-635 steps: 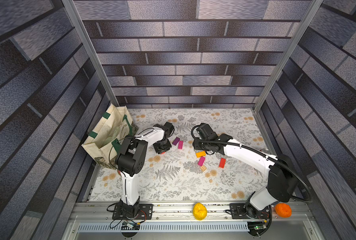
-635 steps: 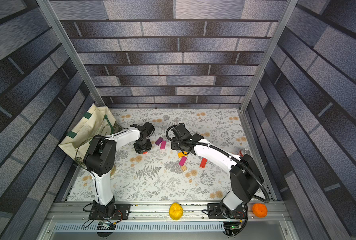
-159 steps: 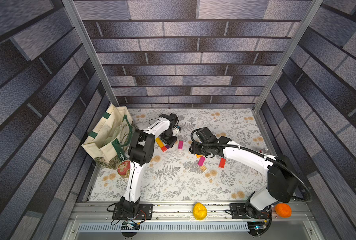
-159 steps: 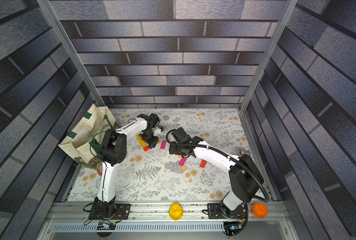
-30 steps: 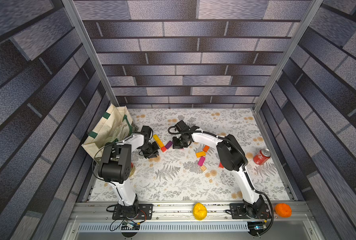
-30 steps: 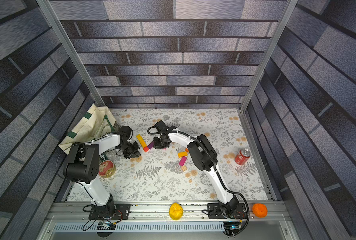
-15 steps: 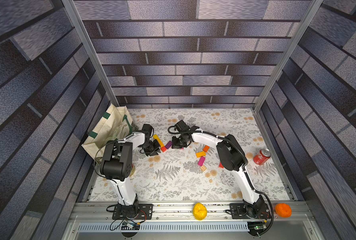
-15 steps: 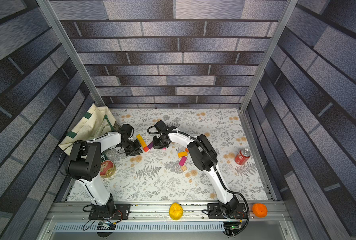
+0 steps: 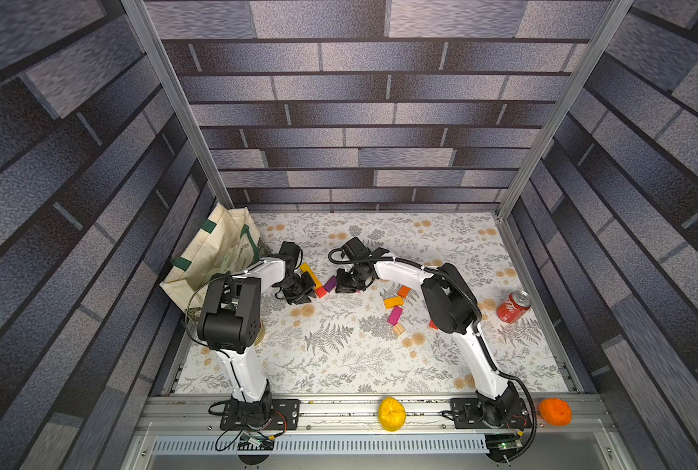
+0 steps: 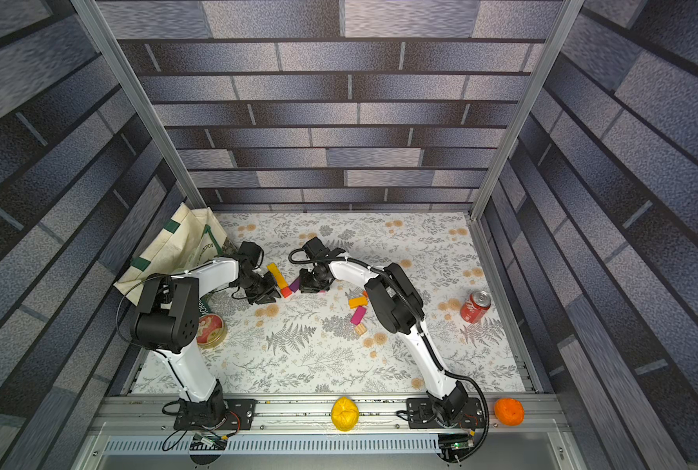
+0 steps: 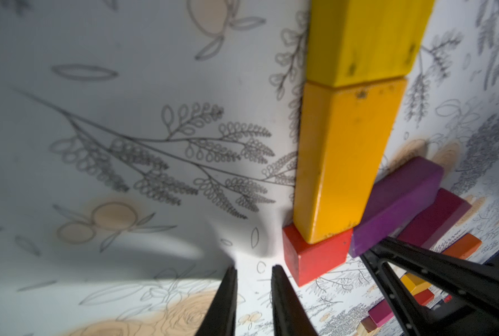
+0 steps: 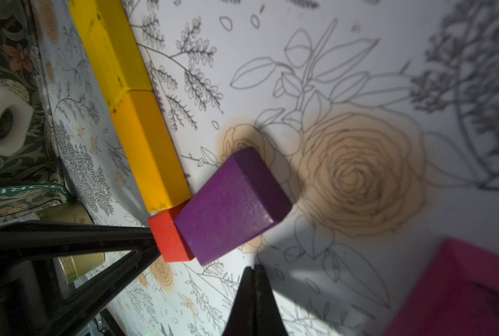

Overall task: Assemble the letter v with building blocks
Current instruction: Assemble the building block at the center of the board.

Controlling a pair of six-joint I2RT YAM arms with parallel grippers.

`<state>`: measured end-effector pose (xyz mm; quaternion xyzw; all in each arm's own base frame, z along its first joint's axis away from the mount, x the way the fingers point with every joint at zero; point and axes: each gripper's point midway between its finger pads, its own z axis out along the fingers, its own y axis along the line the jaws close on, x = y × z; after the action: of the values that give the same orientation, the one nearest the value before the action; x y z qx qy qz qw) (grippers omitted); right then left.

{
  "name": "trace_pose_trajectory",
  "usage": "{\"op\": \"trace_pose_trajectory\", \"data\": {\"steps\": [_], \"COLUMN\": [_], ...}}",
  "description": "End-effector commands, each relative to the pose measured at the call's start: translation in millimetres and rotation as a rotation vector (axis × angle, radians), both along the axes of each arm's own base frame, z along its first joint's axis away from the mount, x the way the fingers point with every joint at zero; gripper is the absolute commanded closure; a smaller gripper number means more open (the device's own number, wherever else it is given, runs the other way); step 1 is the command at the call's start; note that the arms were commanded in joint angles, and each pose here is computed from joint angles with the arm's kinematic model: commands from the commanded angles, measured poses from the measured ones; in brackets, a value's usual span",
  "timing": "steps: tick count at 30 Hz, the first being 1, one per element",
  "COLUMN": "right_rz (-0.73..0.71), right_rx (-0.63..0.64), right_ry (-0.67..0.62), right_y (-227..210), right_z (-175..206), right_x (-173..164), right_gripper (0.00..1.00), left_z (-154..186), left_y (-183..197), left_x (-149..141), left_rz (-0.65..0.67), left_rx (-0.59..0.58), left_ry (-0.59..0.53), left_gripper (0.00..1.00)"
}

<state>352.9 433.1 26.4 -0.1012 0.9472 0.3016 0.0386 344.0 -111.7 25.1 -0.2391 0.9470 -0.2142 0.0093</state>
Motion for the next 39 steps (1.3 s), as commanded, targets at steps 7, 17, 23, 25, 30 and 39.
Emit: {"op": "trace_pose_trajectory", "data": {"steps": [7, 17, 23, 25, 30, 39], "right_rz": [0.002, 0.007, 0.007, 0.01, 0.01, 0.008], "right_rx": [0.005, 0.014, 0.016, 0.017, 0.013, 0.01], "right_ry": [0.024, 0.037, 0.04, 0.04, 0.044, 0.043], "right_y": [9, 13, 15, 16, 15, 14], "right_z": [-9, -11, -11, -11, -13, -12], "right_x": [-2, -4, -4, -4, -5, -5], "right_gripper": [0.95, 0.93, 0.91, 0.9, 0.9, 0.9], "left_z": [-35, -38, -39, -40, -41, -44], "left_y": [8, 10, 9, 10, 10, 11], "left_x": [-16, -18, -18, -18, -19, -20], "left_rz": [0.007, 0.008, 0.006, 0.007, 0.007, 0.01], "left_rx": [0.071, 0.077, 0.079, 0.081, 0.083, 0.087], "left_ry": [0.105, 0.114, 0.117, 0.119, 0.124, 0.133], "left_gripper": [0.76, 0.76, 0.76, 0.76, 0.76, 0.75]}}
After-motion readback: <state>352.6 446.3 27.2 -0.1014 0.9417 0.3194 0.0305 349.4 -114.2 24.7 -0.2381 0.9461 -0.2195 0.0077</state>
